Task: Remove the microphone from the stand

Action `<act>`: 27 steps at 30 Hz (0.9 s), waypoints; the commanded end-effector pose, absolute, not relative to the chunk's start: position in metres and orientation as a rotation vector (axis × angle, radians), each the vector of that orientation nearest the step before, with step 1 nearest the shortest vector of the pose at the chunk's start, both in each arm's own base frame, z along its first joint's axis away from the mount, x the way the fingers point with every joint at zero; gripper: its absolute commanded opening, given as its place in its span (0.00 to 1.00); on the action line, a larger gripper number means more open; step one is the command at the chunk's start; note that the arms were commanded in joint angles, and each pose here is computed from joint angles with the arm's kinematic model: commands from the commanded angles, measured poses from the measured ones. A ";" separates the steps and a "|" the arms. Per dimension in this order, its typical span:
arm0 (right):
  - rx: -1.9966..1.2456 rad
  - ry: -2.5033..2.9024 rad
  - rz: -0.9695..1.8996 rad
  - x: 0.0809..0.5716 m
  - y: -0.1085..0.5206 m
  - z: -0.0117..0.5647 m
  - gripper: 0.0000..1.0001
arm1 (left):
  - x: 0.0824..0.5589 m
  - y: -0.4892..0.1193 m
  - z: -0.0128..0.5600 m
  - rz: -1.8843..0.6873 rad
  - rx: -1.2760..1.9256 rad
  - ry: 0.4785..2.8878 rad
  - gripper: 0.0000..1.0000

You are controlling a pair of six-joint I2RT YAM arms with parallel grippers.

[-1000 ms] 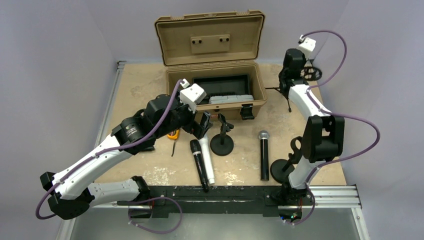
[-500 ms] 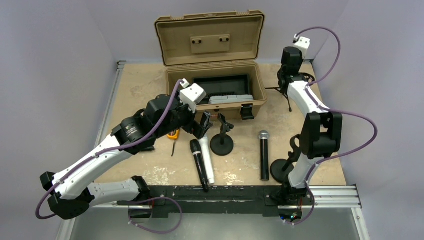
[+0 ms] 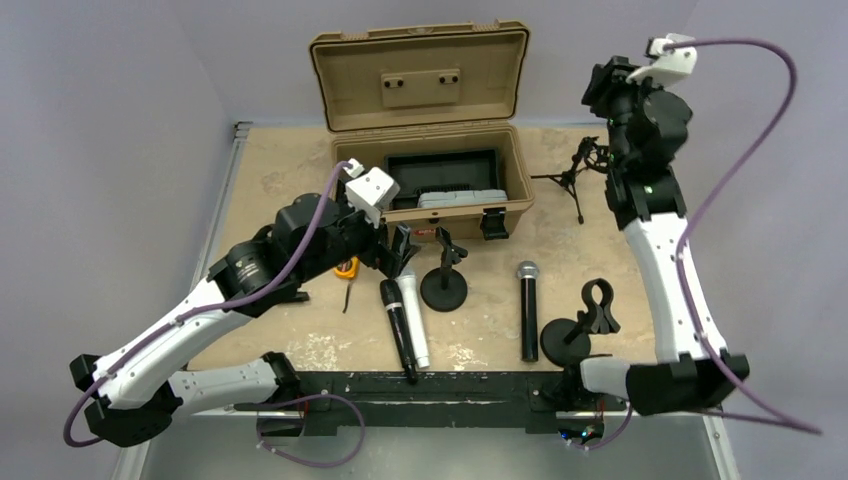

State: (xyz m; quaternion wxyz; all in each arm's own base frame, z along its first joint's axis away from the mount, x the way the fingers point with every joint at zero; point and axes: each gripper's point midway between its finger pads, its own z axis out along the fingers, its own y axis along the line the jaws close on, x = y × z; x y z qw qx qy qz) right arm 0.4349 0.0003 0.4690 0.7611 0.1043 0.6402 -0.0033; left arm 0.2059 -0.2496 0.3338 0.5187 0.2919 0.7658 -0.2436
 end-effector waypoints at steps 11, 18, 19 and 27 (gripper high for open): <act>-0.085 1.213 0.325 0.276 0.060 0.502 0.99 | 0.211 -0.217 0.375 -0.526 0.569 1.543 1.00; -0.181 1.115 0.417 0.207 0.075 0.505 0.99 | 0.193 -0.183 0.413 -0.573 0.442 1.473 1.00; -0.184 1.095 0.412 0.197 0.074 0.507 0.99 | 0.188 -0.173 0.418 -0.576 0.417 1.467 1.00; -0.159 0.991 0.334 0.145 0.056 0.511 0.99 | 0.130 -0.056 0.438 -0.616 0.148 1.334 1.00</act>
